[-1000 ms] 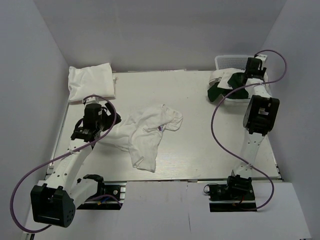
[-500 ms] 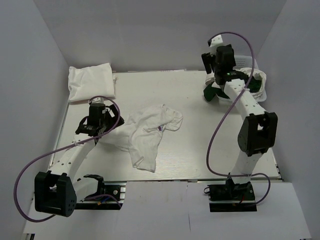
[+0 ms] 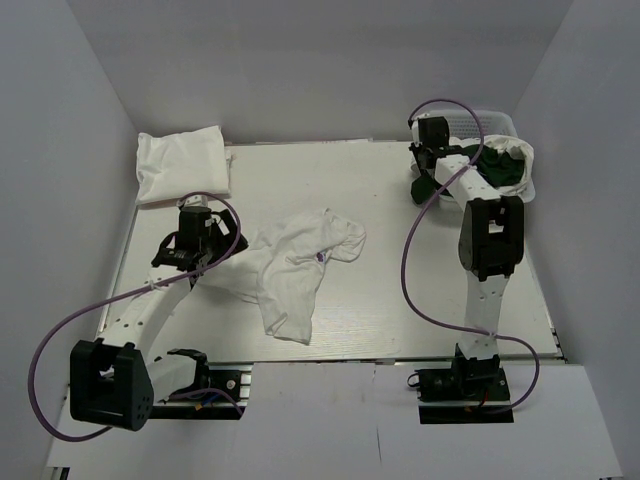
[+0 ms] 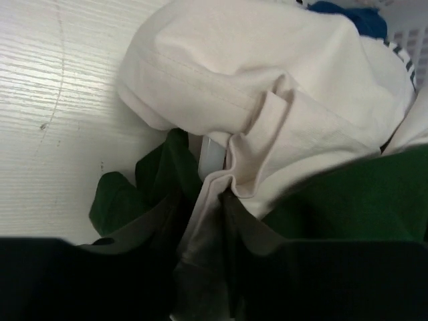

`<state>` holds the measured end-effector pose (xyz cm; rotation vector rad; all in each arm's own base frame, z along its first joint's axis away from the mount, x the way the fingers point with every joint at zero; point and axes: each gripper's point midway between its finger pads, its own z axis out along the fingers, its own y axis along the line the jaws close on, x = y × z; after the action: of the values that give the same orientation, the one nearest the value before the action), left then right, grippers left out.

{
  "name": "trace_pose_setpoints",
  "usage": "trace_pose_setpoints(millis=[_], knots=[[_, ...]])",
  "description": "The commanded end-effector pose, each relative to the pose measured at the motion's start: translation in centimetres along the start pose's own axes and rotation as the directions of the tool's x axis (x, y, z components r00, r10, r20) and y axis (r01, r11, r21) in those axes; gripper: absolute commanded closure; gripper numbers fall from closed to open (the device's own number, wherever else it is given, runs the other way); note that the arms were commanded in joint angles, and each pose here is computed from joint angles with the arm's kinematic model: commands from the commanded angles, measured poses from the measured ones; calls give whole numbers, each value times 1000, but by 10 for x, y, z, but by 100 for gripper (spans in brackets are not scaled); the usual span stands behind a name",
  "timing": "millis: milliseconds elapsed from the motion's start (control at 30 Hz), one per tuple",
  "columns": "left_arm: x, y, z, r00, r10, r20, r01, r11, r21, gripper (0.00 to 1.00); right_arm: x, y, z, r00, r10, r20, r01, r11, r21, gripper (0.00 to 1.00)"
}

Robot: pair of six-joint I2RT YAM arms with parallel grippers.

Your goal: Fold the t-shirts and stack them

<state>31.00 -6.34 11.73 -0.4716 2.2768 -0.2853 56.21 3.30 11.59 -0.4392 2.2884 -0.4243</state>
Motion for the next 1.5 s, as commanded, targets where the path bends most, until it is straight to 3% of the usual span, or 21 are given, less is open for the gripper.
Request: trace_pose_setpoints(millis=[0, 167, 300, 500, 533, 600, 733, 767, 833, 933, 1100, 1133, 1333, 1467], knots=[[-3, 3, 0, 1000, 6, 10, -5, 1000, -13, 1, -15, -13, -23, 999, 25, 44, -27, 998, 50, 70], [2, 3, 5, 1000, 7, -15, -7, 1000, -13, 1, -31, -22, -40, 993, 68, 98, -73, 996, 51, 74], [4, 4, 9, 1000, 8, -24, -8, 1000, -19, 1, -43, -24, -51, 987, 88, 137, -92, 995, 26, 66], [1, 0, 8, 1000, 7, -21, -7, 1000, -6, 1, -35, -10, -48, 989, 85, 120, -80, 996, -43, 66], [1, 0, 8, 1000, 7, -21, -7, 1000, -6, 1, -30, -7, -46, 991, 80, 107, -76, 996, -44, 87], [1, 0, 8, 1000, 7, -21, -7, 1000, -6, 1, -26, -11, -43, 991, 87, 97, -85, 996, -25, 98], [5, -1, 7, 999, 23, -32, -23, 1000, -5, 1, -16, -15, -37, 995, 76, 67, -77, 997, 13, 77], [5, -1, 7, 999, 23, -32, -23, 1000, -5, 1, -16, -14, -38, 995, 72, 66, -72, 997, 5, 66], [1, -3, 6, 999, 22, -24, -23, 1000, 0, 1, -10, -9, -36, 997, 60, 50, -59, 998, -15, 60], [1, -3, 6, 999, 22, -24, -22, 1000, 0, 1, 0, -9, -36, 998, 54, 22, -55, 999, 3, 60], [1, -3, 6, 999, 22, -24, -22, 1000, 0, 1, 5, -11, -32, 996, 87, -26, -87, 996, 18, 88], [1, -3, 6, 999, 22, -24, -22, 1000, 0, 1, 5, -11, -32, 995, 91, -31, -90, 996, 18, 99], [3, -2, 8, 999, 23, -32, -23, 1000, -5, 1, -12, -22, -48, 986, 163, 41, -165, 985, 47, 100], [3, -2, 8, 999, 23, -32, -23, 1000, -5, 1, -48, -59, -86, 940, 257, 225, -287, 952, 111, 100]])
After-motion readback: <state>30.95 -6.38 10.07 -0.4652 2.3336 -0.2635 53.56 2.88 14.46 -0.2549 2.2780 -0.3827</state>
